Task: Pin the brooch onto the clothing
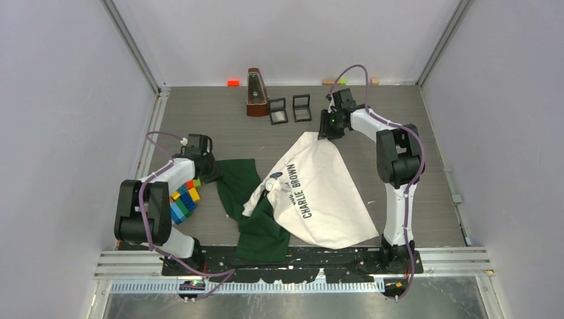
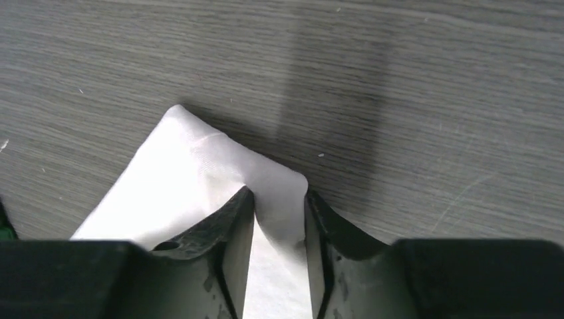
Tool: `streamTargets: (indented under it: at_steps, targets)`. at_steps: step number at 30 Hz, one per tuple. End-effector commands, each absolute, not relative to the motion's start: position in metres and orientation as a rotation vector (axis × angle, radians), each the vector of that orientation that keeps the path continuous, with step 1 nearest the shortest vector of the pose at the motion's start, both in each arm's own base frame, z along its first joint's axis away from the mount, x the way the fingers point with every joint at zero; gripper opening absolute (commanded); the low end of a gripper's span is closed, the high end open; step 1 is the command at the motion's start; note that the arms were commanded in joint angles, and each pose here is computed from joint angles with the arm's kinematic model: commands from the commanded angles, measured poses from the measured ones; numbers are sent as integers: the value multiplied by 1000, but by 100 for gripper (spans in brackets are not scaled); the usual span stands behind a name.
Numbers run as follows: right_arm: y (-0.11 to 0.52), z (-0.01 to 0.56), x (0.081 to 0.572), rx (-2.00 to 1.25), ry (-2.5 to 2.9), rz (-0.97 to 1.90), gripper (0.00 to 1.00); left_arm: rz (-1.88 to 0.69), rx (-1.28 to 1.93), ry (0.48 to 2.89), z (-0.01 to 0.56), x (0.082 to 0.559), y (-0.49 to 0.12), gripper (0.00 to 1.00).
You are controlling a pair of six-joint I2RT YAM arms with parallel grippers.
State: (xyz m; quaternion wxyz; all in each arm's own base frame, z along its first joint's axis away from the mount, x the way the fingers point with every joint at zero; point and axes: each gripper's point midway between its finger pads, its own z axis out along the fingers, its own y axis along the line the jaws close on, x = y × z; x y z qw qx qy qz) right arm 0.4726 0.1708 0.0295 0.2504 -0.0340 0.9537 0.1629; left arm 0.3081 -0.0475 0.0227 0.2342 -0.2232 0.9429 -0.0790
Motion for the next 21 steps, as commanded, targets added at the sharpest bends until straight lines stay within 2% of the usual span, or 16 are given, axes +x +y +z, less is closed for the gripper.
streamTargets:
  at_steps: [1,2,4,8,14,18,21]
  targets:
    - [181,34,474,-85,2601,509,29,-243,-602,2561,21,321,-49,10]
    - [182,41,475,-84,2586,513,16,-235,-600,2546,24,323,-48,2]
    - [181,59,477,-80,2547,512,3,-252,-588,2489,39,333,-48,0]
    - [172,122,484,-58,2409,487,1,-226,-543,2286,101,361,-38,0]
    - [140,251,469,4,2150,465,1,-189,-406,1944,249,379,-23,0]
    - [118,343,436,5,1959,405,0,-197,-275,1765,351,365,-24,0]
    - [102,421,393,-2,1776,380,0,-209,-166,1609,433,338,-28,0]
